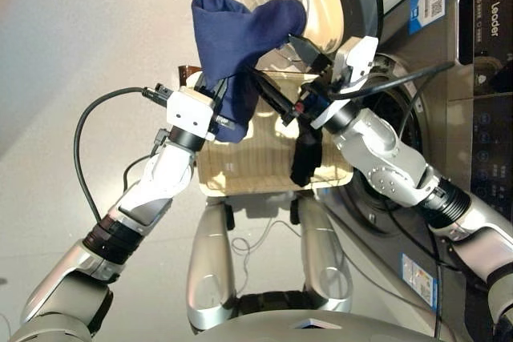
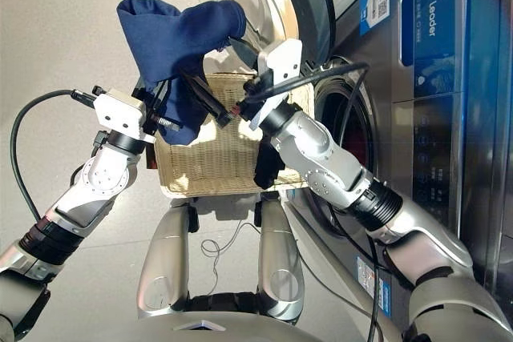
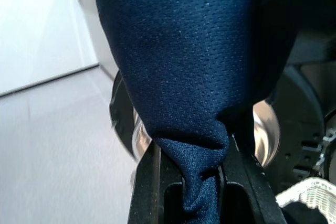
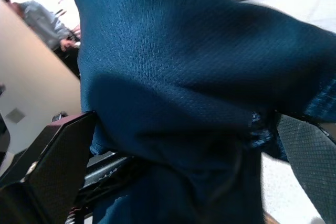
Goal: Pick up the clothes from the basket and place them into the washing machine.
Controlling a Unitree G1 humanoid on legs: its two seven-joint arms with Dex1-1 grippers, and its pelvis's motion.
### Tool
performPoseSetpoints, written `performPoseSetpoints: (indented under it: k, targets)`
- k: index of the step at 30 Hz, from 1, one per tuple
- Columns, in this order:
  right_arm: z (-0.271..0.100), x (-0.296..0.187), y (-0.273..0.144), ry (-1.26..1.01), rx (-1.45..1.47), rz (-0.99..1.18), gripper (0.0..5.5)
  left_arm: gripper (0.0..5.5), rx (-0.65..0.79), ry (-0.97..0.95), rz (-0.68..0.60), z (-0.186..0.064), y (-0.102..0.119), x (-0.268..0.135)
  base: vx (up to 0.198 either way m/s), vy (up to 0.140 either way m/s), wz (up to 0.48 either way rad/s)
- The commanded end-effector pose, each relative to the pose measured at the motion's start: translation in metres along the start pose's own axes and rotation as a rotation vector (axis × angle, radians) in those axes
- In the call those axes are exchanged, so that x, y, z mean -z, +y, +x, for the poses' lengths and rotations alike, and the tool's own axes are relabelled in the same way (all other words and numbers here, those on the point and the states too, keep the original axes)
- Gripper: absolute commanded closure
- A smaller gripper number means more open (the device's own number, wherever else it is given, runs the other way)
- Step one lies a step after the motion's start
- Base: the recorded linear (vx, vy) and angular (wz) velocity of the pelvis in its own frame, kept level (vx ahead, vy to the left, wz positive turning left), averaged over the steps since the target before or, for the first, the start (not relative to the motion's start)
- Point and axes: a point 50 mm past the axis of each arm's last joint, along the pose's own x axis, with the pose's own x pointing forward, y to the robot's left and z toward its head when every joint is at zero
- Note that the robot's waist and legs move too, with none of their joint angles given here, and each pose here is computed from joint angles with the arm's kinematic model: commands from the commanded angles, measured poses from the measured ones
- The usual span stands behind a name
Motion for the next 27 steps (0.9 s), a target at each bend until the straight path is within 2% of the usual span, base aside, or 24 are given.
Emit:
performPoseSetpoints:
  k: [1, 19, 22, 23, 24, 27]
  targets:
    - [0.009, -0.04, 0.014, -0.101, -0.141, -0.085, 0.0, 5.5, 0.07, -0.268, -0.02, 0.004, -0.011, -0.048, 0.0, 0.0, 0.0]
    - [0.024, -0.049, 0.016, -0.182, -0.122, -0.115, 0.0, 5.5, 0.126, -0.321, -0.032, 0.012, -0.027, -0.057, 0.0, 0.0, 0.0]
    - [0.025, -0.051, 0.017, -0.21, -0.116, -0.124, 4.25, 5.5, 0.133, -0.32, -0.03, 0.013, -0.029, -0.056, 0.0, 0.0, 0.0]
    - [0.025, -0.054, 0.018, -0.23, -0.115, -0.136, 5.2, 5.5, 0.135, -0.317, -0.032, 0.013, -0.029, -0.055, 0.0, 0.0, 0.0]
    - [0.025, -0.054, 0.018, -0.23, -0.115, -0.136, 5.5, 5.5, 0.135, -0.317, -0.032, 0.013, -0.029, -0.055, 0.0, 0.0, 0.0]
    - [0.025, -0.055, 0.018, -0.264, -0.087, -0.15, 5.5, 5.5, 0.127, -0.312, -0.029, 0.013, -0.03, -0.054, 0.0, 0.0, 0.0]
